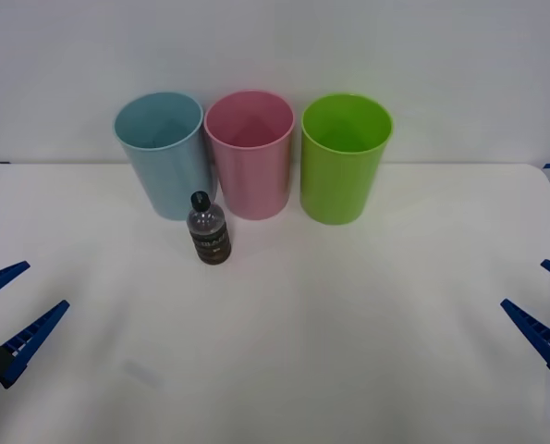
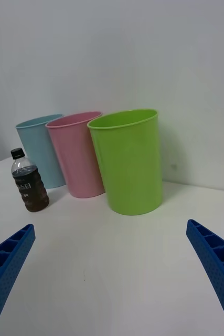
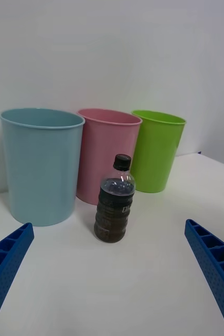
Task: Grasp the object on the table and drop it into the matching bin: aluminum can to the light blue bin, PET bottle to the pink bin.
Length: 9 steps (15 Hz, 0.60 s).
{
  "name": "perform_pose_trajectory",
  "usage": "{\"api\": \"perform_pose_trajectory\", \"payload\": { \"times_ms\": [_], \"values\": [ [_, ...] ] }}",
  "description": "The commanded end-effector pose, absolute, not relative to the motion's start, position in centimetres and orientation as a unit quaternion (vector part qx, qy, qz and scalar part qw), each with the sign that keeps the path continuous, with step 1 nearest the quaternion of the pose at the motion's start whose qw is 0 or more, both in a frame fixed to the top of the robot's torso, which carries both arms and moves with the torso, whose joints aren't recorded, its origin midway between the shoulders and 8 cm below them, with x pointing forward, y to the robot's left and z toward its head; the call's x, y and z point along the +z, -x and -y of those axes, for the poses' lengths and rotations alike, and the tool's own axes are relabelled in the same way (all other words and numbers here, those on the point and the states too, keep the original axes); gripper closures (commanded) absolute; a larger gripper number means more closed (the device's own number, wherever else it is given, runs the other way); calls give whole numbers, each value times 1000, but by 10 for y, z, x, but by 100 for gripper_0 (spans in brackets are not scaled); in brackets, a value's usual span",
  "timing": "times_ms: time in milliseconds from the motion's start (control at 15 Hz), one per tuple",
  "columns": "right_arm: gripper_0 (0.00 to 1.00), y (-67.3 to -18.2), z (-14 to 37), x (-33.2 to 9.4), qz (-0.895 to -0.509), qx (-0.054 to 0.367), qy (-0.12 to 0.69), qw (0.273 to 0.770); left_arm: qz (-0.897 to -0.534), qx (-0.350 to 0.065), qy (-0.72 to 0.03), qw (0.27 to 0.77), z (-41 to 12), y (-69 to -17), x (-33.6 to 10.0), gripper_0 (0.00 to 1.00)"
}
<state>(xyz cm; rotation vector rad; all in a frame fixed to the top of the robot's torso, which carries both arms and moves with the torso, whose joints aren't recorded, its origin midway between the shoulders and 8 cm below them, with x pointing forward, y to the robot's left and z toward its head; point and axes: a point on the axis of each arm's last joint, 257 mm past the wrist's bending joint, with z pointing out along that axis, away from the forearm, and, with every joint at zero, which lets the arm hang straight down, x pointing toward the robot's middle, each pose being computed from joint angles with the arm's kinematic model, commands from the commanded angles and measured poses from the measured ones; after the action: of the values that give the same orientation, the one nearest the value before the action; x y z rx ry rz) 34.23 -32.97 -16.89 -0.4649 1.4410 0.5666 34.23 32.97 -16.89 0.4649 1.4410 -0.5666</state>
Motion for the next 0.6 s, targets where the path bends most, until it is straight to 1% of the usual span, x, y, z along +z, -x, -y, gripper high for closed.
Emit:
{"api": "perform_pose_trajectory", "payload": {
  "times_ms": [67, 133, 200, 267, 533, 600],
  "values": [
    [0, -342, 330, -169, -645, 253, 208, 691, -645, -253, -208, 691, -330, -342, -169, 0],
    [0, -342, 330, -169, -645, 253, 208, 691, -645, -253, -208, 691, -330, -342, -169, 0],
    [0, -342, 330, -169, -645, 253, 208, 691, -663, -258, -174, 681, -337, -335, -195, 0],
    [0, -342, 330, -169, -645, 253, 208, 691, -658, -260, -170, 686, -338, -336, -191, 0],
    [0, -342, 330, -169, -645, 253, 208, 691, -662, -255, -173, 683, -339, -333, -194, 0],
    [0, -342, 330, -169, -645, 253, 208, 691, -668, -249, -177, 679, -338, -334, -200, 0]
  ]
}}
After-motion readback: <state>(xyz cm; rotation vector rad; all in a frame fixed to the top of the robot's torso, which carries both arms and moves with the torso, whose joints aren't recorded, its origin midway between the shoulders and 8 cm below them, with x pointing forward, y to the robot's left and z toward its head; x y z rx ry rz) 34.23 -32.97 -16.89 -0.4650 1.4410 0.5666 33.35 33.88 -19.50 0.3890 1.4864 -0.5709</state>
